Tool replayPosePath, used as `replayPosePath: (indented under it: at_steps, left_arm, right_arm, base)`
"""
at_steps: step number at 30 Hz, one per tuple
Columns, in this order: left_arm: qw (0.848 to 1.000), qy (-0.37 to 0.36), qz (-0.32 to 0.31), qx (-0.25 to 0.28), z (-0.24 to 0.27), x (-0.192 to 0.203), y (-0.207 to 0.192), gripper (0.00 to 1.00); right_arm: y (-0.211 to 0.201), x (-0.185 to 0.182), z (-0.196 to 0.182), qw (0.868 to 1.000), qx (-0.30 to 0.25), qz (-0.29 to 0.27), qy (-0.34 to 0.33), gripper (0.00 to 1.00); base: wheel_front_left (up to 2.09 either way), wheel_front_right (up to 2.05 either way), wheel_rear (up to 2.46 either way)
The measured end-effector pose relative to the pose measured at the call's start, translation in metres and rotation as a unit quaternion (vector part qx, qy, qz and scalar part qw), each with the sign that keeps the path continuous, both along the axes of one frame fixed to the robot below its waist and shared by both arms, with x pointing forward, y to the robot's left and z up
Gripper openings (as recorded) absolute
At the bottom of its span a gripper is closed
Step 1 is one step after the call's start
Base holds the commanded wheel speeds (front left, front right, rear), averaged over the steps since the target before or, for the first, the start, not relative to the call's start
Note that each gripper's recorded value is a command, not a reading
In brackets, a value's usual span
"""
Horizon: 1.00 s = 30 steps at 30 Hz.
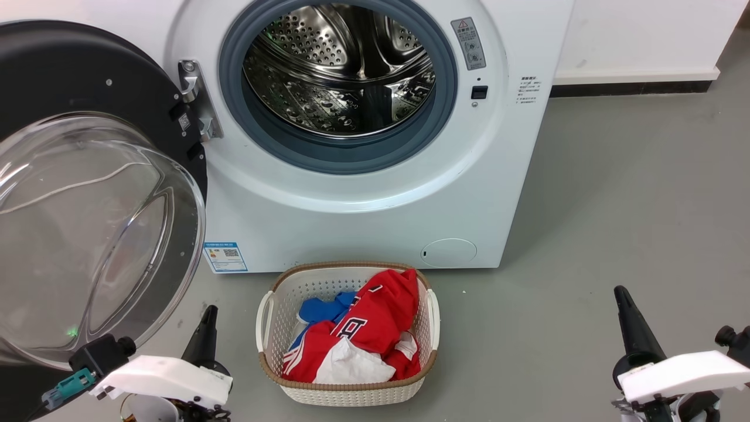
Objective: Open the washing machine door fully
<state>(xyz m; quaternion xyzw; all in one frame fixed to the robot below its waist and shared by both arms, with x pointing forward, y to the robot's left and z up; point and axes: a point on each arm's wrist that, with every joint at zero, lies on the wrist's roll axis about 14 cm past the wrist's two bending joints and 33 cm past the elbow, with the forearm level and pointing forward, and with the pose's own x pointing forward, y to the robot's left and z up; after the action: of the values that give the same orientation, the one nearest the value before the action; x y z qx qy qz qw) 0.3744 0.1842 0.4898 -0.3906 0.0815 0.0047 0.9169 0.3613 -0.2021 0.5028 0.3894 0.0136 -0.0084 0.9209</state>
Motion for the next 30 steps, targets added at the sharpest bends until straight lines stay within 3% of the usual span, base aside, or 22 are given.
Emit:
replayPosePath:
  at_steps: [30]
  left_arm:
    - [0.984,-0.011,0.023,-0.174,0.005,0.007,0.004,0.00]
  right_arm:
    - [-0.001,0.011,0.000,0.985,0.175,-0.006,-0.002,0.00]
  base:
    - [0.00,0.00,0.00]
